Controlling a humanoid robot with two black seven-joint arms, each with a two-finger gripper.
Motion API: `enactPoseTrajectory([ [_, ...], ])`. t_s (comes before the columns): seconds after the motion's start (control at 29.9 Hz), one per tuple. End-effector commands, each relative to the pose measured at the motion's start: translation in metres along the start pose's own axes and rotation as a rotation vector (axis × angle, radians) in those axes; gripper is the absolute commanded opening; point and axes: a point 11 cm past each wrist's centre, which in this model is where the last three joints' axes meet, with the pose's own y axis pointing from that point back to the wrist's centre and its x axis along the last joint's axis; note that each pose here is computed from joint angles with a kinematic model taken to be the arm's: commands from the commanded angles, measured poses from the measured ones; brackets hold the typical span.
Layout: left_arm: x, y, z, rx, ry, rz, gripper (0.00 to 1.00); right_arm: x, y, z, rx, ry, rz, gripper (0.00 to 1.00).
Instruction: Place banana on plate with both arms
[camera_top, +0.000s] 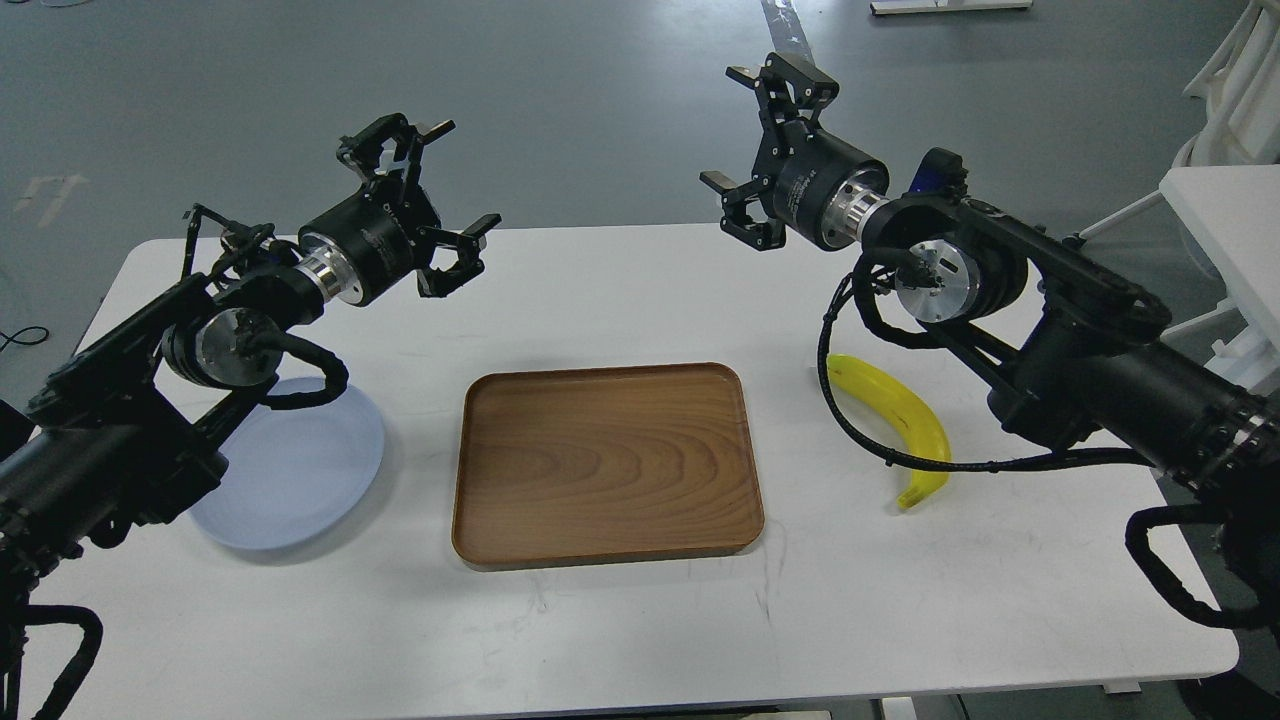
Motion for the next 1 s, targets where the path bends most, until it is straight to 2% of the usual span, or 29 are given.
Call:
enactPoseTrajectory([
  [0.0,0.000,0.000,0.001,-0.008,0.002,0.000,0.98,-0.002,0.001,-0.003,0.006,-0.017,-0.008,1.00],
  [0.97,0.001,0.000,0.010,-0.038,0.009,0.011,0.98,-0.007,-0.001,-0.011,0.011,0.009,-0.020,1.00],
])
